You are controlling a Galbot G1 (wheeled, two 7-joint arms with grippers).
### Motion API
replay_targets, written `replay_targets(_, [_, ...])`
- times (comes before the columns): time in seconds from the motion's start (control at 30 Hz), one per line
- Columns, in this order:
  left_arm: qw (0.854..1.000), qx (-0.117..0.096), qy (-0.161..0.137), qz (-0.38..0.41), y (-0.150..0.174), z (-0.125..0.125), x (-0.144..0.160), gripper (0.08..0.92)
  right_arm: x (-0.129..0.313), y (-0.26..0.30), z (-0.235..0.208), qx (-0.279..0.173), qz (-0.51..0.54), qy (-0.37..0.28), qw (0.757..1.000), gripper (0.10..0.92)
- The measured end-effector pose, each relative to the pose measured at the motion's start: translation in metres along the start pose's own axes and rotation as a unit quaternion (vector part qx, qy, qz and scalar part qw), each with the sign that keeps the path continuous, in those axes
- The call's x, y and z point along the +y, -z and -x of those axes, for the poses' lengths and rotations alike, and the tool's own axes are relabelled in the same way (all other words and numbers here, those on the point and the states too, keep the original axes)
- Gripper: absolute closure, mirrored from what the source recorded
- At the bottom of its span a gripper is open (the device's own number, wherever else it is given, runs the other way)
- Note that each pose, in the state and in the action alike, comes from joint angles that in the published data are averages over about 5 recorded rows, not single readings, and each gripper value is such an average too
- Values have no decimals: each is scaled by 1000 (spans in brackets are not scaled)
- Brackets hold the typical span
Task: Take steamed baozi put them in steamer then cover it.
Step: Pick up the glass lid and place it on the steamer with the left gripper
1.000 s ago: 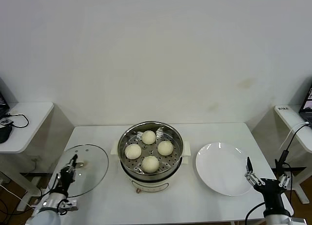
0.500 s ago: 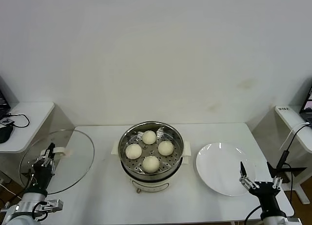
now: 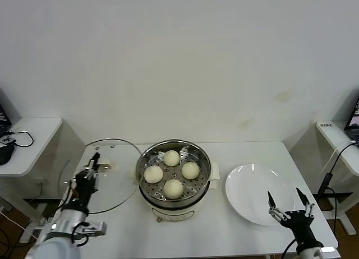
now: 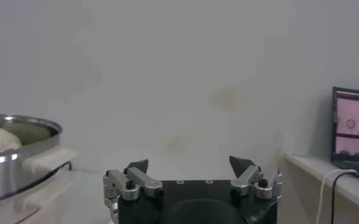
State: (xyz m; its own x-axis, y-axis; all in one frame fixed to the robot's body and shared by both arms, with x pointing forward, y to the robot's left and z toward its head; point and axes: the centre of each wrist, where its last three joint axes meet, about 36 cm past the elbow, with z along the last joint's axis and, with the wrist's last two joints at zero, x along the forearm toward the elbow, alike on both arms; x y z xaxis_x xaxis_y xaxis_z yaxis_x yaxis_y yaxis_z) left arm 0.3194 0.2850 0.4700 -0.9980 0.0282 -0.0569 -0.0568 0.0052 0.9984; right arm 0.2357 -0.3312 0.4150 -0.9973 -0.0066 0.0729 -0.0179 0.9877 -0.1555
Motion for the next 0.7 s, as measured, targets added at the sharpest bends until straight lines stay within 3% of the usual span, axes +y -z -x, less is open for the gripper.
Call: replay_targets(0.7, [999,-26,-34,-13,117,58,-6,861,27,-18,0,20,-27,25,999,199])
